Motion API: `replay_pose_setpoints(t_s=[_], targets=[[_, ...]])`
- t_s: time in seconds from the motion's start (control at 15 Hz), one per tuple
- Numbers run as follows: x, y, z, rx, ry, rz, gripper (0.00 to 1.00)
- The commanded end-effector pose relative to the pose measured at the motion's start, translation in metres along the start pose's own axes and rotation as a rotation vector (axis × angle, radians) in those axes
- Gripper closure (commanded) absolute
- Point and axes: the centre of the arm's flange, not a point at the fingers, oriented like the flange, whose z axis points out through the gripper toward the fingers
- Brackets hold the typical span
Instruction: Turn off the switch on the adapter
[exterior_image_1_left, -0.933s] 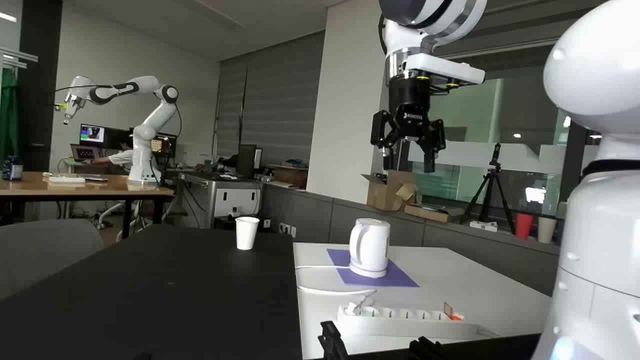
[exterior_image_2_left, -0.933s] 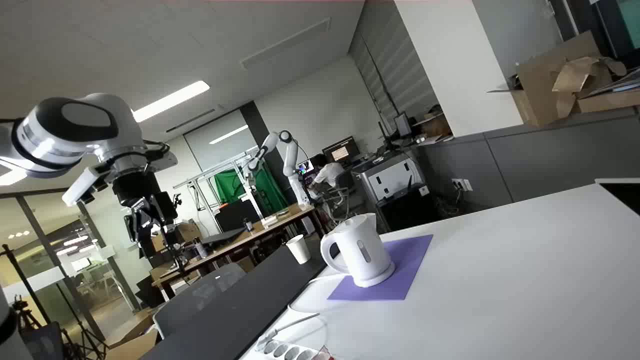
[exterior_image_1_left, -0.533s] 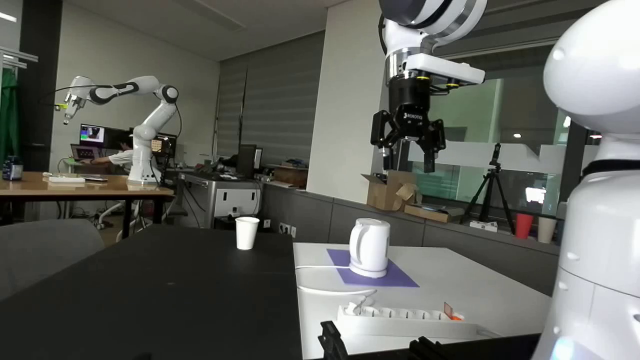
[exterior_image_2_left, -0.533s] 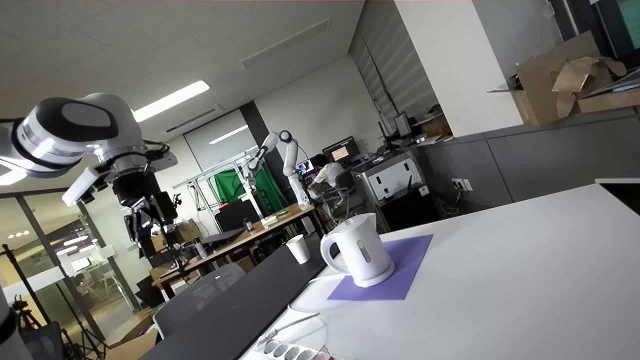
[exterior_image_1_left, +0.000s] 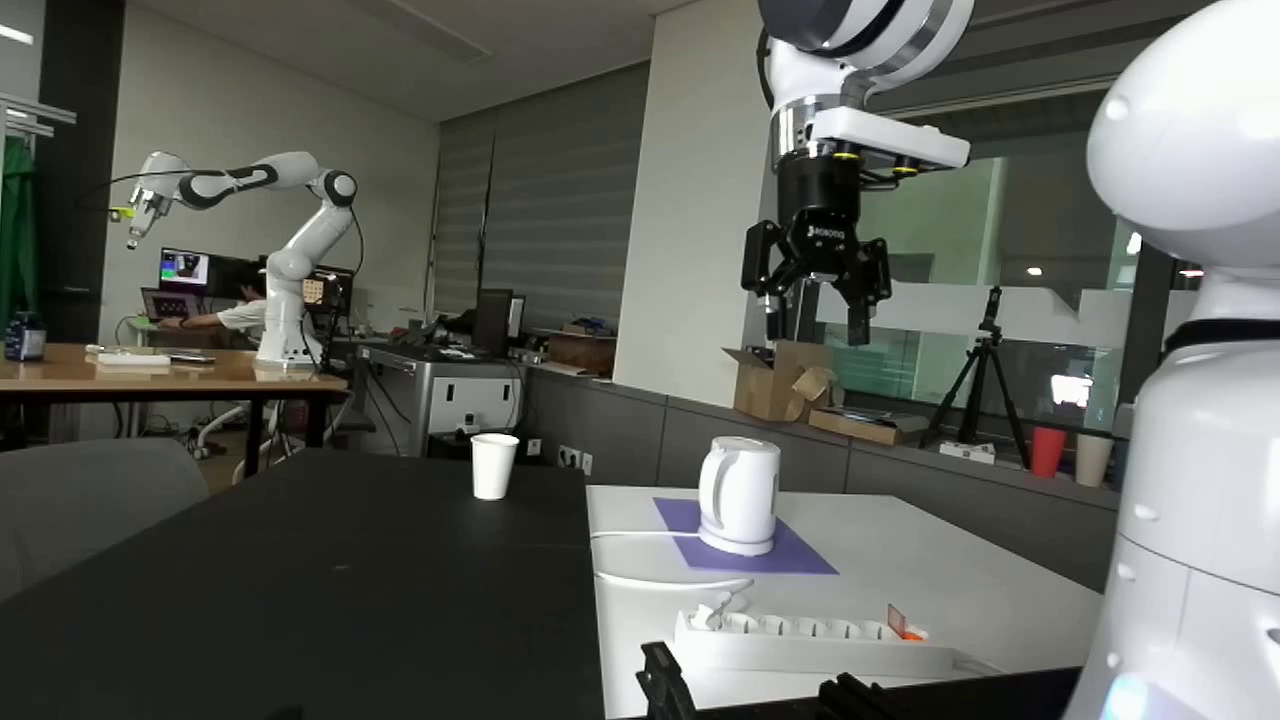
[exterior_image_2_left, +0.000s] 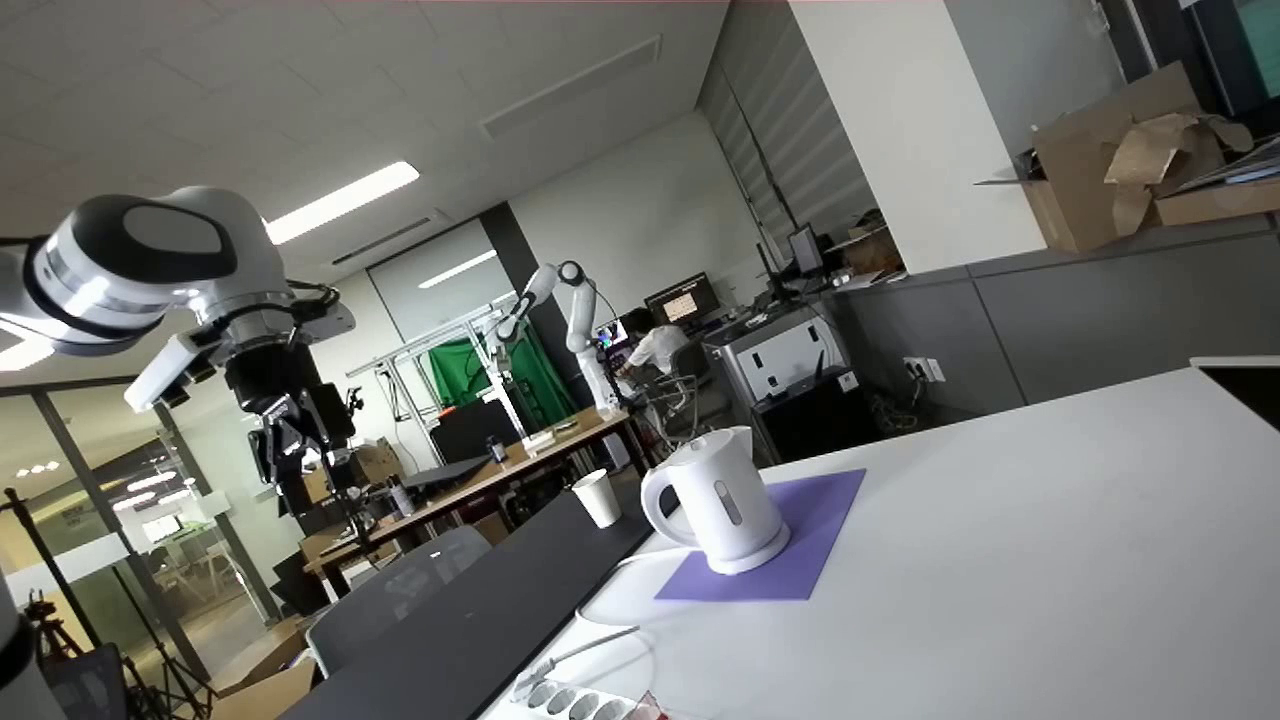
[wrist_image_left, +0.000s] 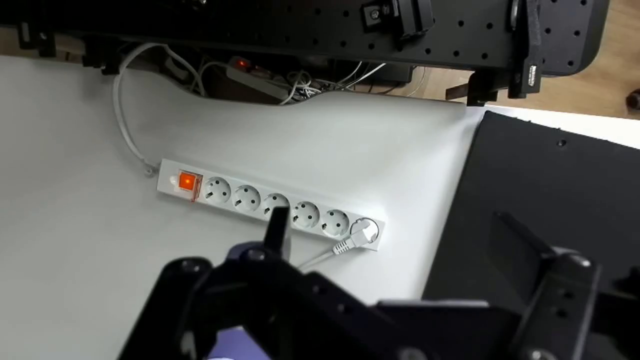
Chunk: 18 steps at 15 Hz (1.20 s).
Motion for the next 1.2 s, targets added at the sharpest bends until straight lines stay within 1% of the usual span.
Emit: replay_pose_setpoints(t_s=[0.0, 0.13, 0.27, 0.4, 0.47, 0.53, 0.6, 0.67, 0.87, 1.13], targets=[[0.0, 0.0, 0.0, 0.0, 0.0, 0.0, 0.0], [0.006, 0.011, 0.008, -0.035, 0.008, -0.006, 0.0], [0.018, 0.031, 0.013, -0.056, 0.013, 0.012, 0.0], [0.03, 0.058, 0.02, -0.065, 0.024, 0.054, 0.0], [0.036, 0.074, 0.025, -0.055, 0.033, 0.08, 0.25], [0.041, 0.088, 0.03, -0.043, 0.042, 0.096, 0.27], [0.045, 0.101, 0.035, -0.03, 0.055, 0.118, 0.33], [0.05, 0.113, 0.041, -0.02, 0.067, 0.137, 0.42], [0.061, 0.139, 0.062, 0.01, 0.088, 0.201, 0.63], [0.068, 0.155, 0.085, 0.024, 0.084, 0.245, 0.91]])
